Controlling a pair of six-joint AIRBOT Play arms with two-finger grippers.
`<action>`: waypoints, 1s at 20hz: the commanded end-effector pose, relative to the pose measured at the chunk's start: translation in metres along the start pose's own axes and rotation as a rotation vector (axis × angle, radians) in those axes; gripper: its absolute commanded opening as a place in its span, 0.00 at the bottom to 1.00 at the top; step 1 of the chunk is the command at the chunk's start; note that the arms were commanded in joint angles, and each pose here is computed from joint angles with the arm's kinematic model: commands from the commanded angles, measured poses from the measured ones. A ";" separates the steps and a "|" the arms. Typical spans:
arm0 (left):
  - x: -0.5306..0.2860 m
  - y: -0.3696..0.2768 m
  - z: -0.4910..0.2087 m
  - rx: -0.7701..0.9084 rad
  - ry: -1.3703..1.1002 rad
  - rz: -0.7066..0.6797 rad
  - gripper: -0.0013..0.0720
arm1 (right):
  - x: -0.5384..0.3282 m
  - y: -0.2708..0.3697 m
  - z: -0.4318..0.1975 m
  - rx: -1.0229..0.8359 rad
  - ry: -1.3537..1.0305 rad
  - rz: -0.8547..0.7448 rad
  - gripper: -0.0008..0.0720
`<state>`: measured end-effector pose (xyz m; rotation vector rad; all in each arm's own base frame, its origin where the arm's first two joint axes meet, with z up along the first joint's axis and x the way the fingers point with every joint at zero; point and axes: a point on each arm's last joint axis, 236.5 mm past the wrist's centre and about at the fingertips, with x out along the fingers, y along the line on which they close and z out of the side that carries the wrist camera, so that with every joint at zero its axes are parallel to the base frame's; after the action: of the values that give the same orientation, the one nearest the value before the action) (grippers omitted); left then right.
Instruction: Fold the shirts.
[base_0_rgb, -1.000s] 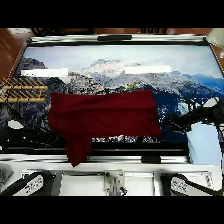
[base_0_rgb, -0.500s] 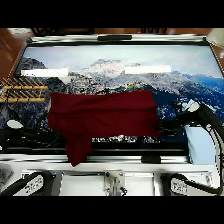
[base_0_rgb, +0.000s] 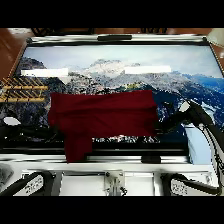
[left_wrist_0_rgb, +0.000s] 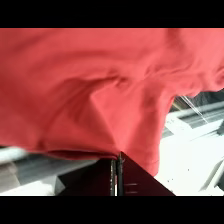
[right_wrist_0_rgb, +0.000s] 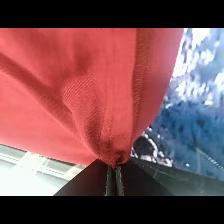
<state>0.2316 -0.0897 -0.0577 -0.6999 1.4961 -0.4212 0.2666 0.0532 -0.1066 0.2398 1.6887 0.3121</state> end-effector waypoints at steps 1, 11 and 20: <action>-0.034 -0.014 0.041 0.097 -0.117 0.018 0.07 | -0.017 0.005 0.022 -0.057 -0.070 -0.021 0.11; -0.100 -0.040 0.160 0.191 -0.272 0.041 0.06 | -0.110 0.036 0.182 -0.179 -0.484 -0.178 0.10; -0.078 -0.016 0.251 0.079 -0.305 0.038 0.07 | -0.069 0.039 0.239 -0.112 -0.468 -0.149 0.11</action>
<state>0.4524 -0.0161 0.0085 -0.6213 1.2109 -0.3594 0.5002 0.0787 -0.0498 0.0616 1.2231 0.2367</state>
